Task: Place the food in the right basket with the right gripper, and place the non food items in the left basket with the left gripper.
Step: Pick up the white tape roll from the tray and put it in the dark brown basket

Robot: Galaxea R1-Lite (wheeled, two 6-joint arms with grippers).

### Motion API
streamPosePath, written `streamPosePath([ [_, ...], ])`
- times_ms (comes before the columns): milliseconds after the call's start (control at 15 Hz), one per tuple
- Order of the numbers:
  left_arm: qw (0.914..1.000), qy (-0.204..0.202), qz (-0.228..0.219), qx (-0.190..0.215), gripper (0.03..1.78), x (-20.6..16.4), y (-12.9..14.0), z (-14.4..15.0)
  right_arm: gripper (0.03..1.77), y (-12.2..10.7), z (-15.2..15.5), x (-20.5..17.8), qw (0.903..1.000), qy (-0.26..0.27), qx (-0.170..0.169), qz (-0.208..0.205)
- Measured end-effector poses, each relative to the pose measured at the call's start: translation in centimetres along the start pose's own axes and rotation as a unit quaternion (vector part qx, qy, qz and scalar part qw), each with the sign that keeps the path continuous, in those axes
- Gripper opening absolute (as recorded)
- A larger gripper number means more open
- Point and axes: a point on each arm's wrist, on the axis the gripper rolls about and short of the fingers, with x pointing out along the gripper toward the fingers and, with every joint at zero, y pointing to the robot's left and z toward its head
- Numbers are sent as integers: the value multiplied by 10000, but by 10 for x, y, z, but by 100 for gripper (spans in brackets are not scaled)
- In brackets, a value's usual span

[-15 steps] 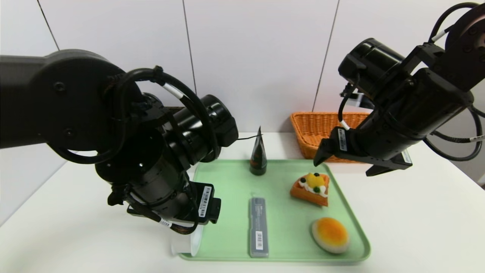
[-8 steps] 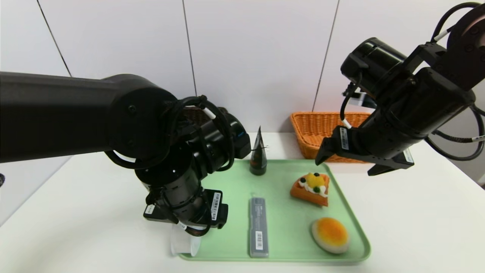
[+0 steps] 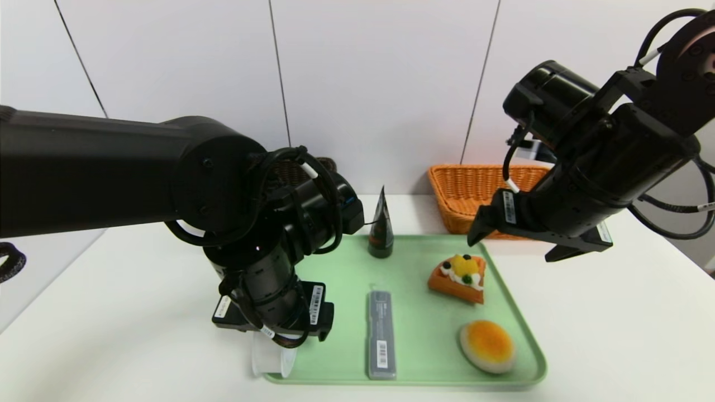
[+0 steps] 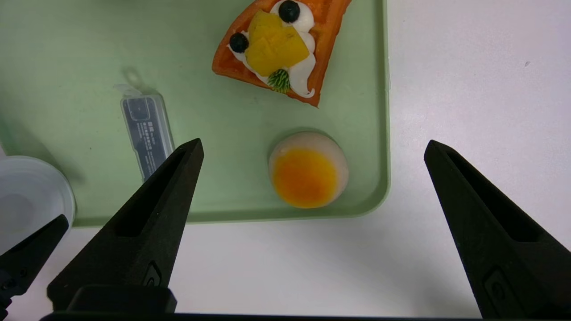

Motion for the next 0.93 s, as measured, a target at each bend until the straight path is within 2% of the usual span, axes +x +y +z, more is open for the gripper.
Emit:
streamPosePath([
  [67,10000,-2,7,-4,161,0,0,0,171,0,0,0,10000,2,-2,-1],
  [267,10000,-1,23,-18,113,1,1,1,171,-1,-1,-2,10000,-15,0,7],
  [467,10000,9,28,-16,80,2,1,1,171,-1,-2,-2,10000,1,-2,-1],
  [533,10000,14,27,-15,63,2,1,1,171,-2,-2,-2,10000,5,1,-1],
  [600,10000,22,35,-19,58,2,1,1,171,-2,-2,-2,10000,3,-3,-3],
  [933,10000,-22,-25,-43,58,-2,2,1,171,-2,-3,-2,10000,4,-2,1],
])
